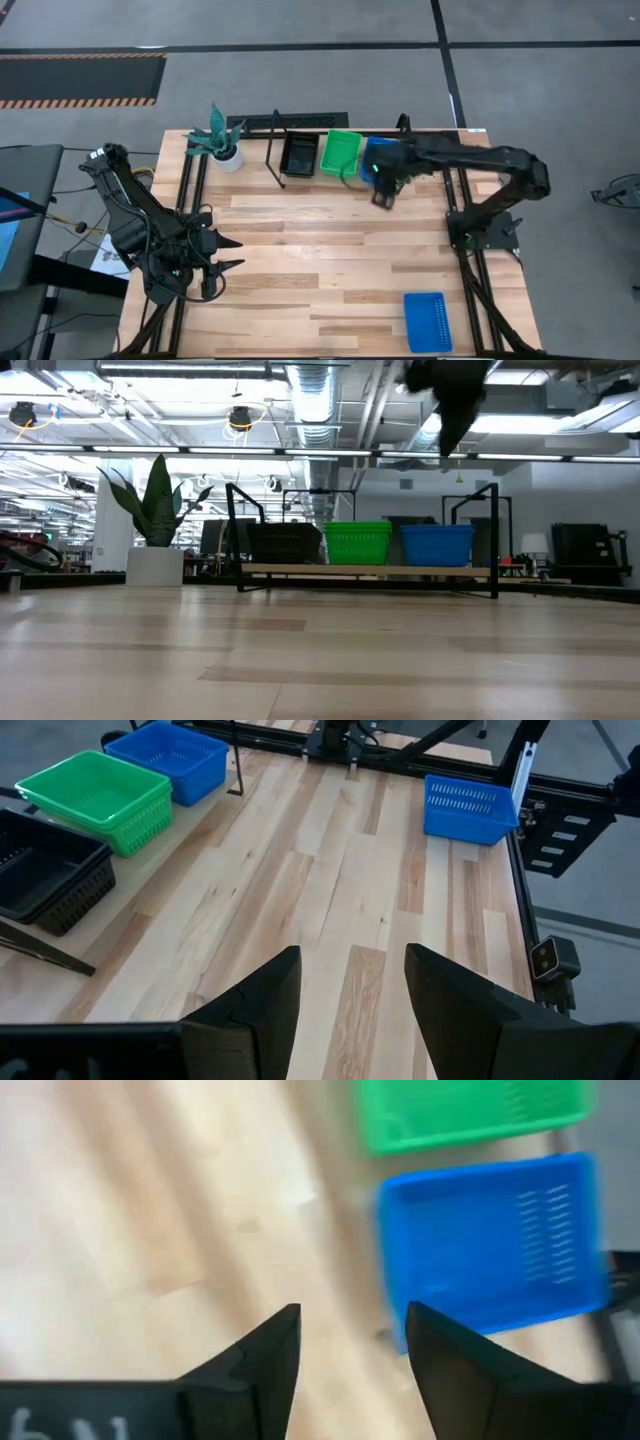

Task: Stack baskets on shelf by color
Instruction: Stack the blue basket on top of the other blue baskets on the shelf

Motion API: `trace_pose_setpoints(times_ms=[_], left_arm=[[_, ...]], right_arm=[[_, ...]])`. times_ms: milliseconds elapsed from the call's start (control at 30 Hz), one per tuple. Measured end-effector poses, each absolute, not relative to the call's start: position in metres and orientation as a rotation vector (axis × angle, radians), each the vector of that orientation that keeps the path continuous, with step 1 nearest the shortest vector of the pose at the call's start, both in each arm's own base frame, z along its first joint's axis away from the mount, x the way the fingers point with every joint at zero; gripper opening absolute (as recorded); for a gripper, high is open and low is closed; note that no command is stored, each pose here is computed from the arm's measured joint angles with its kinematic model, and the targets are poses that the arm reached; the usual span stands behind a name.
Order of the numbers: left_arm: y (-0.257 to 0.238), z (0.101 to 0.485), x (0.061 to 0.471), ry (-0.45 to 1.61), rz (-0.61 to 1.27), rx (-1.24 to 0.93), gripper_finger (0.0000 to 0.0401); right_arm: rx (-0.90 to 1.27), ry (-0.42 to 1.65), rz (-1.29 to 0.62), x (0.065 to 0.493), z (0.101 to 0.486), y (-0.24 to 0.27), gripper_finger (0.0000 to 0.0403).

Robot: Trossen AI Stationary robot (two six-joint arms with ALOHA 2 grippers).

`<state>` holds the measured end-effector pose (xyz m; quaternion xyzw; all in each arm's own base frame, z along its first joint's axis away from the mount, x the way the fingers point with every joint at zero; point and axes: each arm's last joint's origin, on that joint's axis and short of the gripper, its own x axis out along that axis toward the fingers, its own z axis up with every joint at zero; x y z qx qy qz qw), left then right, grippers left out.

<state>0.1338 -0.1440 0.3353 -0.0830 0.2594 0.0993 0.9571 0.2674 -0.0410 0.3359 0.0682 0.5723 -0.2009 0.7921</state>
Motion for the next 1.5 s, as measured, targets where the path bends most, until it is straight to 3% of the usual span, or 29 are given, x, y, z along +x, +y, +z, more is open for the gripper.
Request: trace_pose_setpoints(times_ms=[367,567,767,1033,1500], left_arm=[[-0.144,0.335,0.134,0.525,0.202,-0.167,0.0169],[-0.144,0.335,0.134,0.526,0.202,-0.167,0.0169],[-0.144,0.335,0.134,0.525,0.201,-0.160,0.0169],[-0.144,0.335,0.134,0.517,0.216,-0.205,0.0169],[-0.143,0.336,0.134,0.472,0.260,-0.222,0.0169]], right_arm=[[0.323,1.220,-0.219,0.223,0.328,0.140,0.0203],[0.338,1.196,-0.183,0.201,0.293,0.229,0.0205],[0.372,1.292,-0.173,0.191,0.245,0.284,0.0206],[0.417,1.352,-0.112,0.171,0.212,0.327,0.0204],[0.304,1.381,-0.114,0.153,0.203,0.332,0.0199]])
